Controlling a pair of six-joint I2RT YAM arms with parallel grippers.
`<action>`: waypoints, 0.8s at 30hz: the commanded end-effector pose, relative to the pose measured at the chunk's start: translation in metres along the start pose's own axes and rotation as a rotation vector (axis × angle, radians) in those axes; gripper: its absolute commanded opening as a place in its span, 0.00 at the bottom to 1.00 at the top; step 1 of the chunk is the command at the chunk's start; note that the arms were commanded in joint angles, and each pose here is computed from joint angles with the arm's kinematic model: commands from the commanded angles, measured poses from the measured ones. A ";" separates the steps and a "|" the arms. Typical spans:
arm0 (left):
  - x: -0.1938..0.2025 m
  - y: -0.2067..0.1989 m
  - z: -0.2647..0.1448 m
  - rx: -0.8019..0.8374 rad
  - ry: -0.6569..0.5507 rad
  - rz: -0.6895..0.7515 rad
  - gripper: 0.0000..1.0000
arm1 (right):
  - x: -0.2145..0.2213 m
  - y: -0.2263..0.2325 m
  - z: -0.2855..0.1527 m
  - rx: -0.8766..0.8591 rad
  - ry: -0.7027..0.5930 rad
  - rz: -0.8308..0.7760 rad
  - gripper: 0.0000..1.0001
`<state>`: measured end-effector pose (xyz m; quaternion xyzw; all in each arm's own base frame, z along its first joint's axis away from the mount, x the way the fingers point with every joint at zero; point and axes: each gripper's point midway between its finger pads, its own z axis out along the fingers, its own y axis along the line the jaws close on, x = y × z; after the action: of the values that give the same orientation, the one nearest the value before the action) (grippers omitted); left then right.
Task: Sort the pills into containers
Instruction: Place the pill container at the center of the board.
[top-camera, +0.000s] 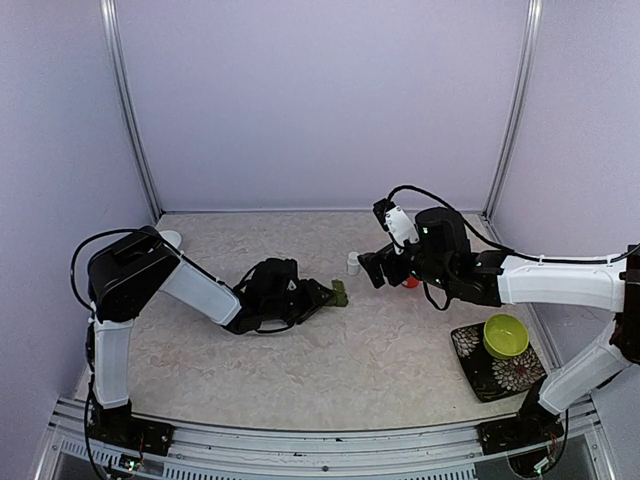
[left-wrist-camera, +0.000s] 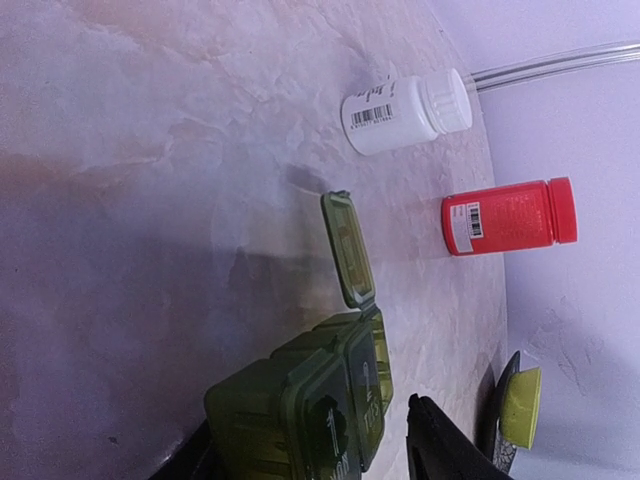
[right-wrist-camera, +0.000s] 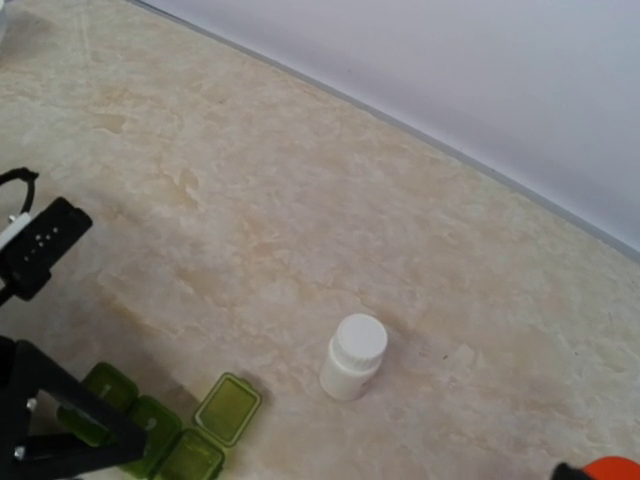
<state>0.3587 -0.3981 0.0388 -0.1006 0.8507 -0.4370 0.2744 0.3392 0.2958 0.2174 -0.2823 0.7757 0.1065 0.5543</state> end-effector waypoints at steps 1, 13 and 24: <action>-0.011 0.000 -0.004 -0.031 -0.030 0.019 0.56 | -0.007 -0.005 -0.005 0.009 -0.031 0.022 1.00; -0.039 0.000 -0.012 -0.040 -0.072 0.033 0.59 | 0.002 -0.003 -0.002 0.004 -0.014 0.018 1.00; -0.056 -0.002 0.003 -0.045 -0.075 0.049 0.60 | 0.004 -0.007 -0.001 0.032 -0.005 -0.004 1.00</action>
<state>0.3991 -0.3795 0.0630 -0.1104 0.8470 -0.4158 0.3121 0.3379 0.2936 0.2104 -0.2832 0.7786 0.1031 0.5503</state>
